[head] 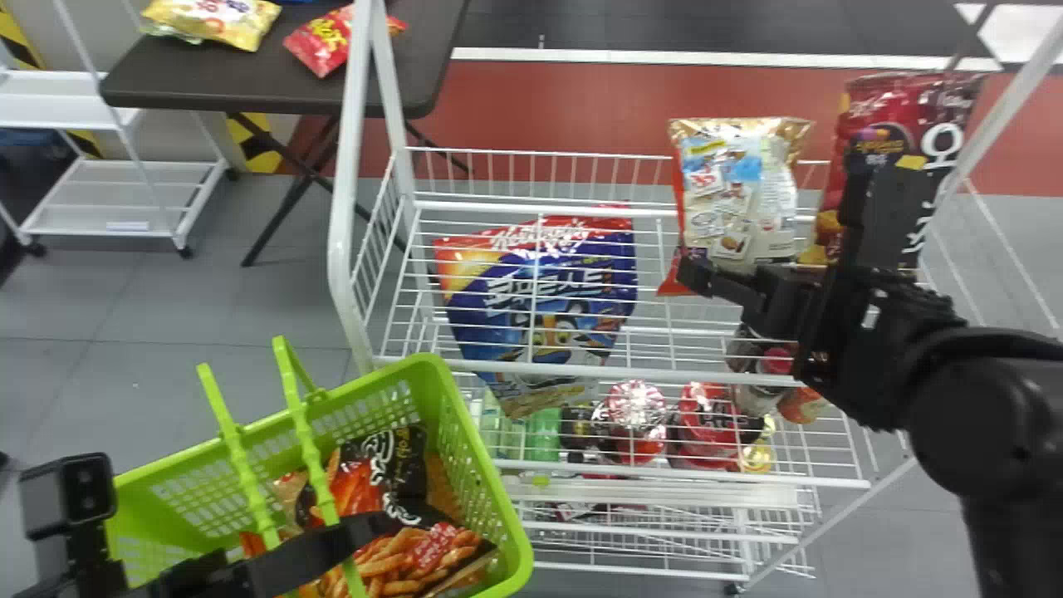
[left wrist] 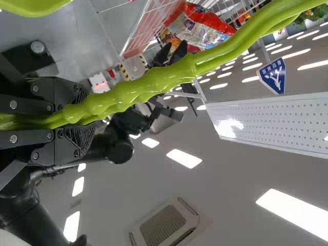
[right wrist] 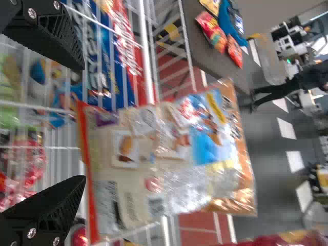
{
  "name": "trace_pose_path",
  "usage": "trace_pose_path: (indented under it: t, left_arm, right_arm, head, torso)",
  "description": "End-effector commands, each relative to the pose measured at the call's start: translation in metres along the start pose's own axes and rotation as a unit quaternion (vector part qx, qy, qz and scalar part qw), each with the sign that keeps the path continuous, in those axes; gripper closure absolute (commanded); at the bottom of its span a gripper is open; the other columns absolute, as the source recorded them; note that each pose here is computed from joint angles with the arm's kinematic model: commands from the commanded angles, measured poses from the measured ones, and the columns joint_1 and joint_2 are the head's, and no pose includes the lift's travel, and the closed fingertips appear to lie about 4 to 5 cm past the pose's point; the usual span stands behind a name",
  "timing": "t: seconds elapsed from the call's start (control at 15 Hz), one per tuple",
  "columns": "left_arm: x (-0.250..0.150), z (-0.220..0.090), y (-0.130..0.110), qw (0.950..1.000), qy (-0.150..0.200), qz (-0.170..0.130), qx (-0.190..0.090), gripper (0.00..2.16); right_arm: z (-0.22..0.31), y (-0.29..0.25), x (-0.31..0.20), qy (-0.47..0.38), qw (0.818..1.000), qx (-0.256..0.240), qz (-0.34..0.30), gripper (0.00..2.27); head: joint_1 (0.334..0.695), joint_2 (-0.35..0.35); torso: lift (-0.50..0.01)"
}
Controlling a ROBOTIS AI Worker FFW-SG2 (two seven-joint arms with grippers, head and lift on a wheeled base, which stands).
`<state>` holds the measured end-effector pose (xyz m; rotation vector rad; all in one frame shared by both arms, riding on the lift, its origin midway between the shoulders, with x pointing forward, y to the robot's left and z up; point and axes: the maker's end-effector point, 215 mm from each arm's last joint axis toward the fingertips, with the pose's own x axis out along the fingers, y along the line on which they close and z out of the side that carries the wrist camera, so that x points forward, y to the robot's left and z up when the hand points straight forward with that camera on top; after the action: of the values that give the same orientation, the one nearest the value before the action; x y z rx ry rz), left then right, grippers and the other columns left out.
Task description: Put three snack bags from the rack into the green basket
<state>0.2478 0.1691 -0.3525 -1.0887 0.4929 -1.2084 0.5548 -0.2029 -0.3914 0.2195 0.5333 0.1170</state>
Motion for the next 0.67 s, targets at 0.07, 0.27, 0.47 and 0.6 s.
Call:
trace_pose_path:
  t: [0.07,0.27,0.47,0.6]
  left_arm:
    - [-0.006,0.001,-0.001,1.0,-0.006,0.004,0.0,2.15]
    - [-0.008,0.0,-0.002,0.9999,-0.009,0.005,0.0,2.15]
    - [-0.01,0.002,-0.002,0.9999,-0.012,0.007,0.001,2.15]
    - [-0.013,0.002,-0.002,0.9999,-0.014,0.009,0.0,2.15]
  right_arm:
    - [0.042,-0.019,0.035,-0.045,0.999,-0.008,-0.025,0.06]
    - [0.056,-0.022,0.065,-0.056,0.998,-0.023,-0.033,0.13]
    - [0.053,-0.02,0.074,-0.057,0.998,-0.02,-0.026,1.58]
    - [0.043,-0.022,0.07,-0.045,0.999,-0.017,-0.025,2.17]
  head:
    - [0.695,-0.056]
    - [0.695,-0.063]
    - [0.695,-0.058]
    - [0.695,-0.052]
  torso:
    - [0.0]
    - [0.0]
    - [0.0]
    - [0.0]
